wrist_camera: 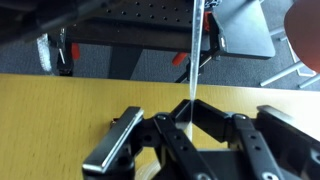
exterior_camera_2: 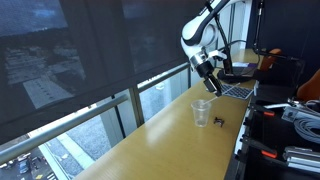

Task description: Put the straw in the cup

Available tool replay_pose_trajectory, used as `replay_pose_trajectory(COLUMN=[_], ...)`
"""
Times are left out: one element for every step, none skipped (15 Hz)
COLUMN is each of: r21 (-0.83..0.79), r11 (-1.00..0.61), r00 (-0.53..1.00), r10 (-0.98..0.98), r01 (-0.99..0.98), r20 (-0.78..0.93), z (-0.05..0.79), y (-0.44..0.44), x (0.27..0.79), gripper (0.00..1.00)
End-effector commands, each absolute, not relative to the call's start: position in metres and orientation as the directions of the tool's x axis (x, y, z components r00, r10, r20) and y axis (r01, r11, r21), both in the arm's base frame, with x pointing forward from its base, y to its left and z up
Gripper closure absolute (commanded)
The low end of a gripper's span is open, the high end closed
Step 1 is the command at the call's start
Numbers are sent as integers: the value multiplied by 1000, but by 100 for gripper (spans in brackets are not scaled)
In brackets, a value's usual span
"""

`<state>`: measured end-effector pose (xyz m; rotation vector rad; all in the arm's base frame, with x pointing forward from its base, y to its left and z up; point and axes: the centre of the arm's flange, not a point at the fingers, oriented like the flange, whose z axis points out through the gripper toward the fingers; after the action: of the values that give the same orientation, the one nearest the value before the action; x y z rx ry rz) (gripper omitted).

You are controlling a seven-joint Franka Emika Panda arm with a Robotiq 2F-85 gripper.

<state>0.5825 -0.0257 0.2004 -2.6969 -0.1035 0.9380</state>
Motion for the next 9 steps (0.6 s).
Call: replay_pose_trajectory(r21=[-281,-282,-282,-283,-283,-284,-284,-285,-286], r11=[-959,-959,-959,-959,-958,-958,-958,-958,-957], r00=[774,774,775,775,776,777,779,779,780], r10=[153,153,152,151,150,149,149,148,147], r01=[-33,-34,-36,-37,-38,-40,-39,-41,-43], r20=[-614,-614,-614,-613,-612,-611,-610,-609,-609], z=[201,201,202,202,203,204,205,205,205], y=[-23,-24,-25,-26,-27,-28,-29,-30,-31], x=[588,589,591,593,595,597,599,602,605], gripper=[97,97,97,97,97,97,97,97,97])
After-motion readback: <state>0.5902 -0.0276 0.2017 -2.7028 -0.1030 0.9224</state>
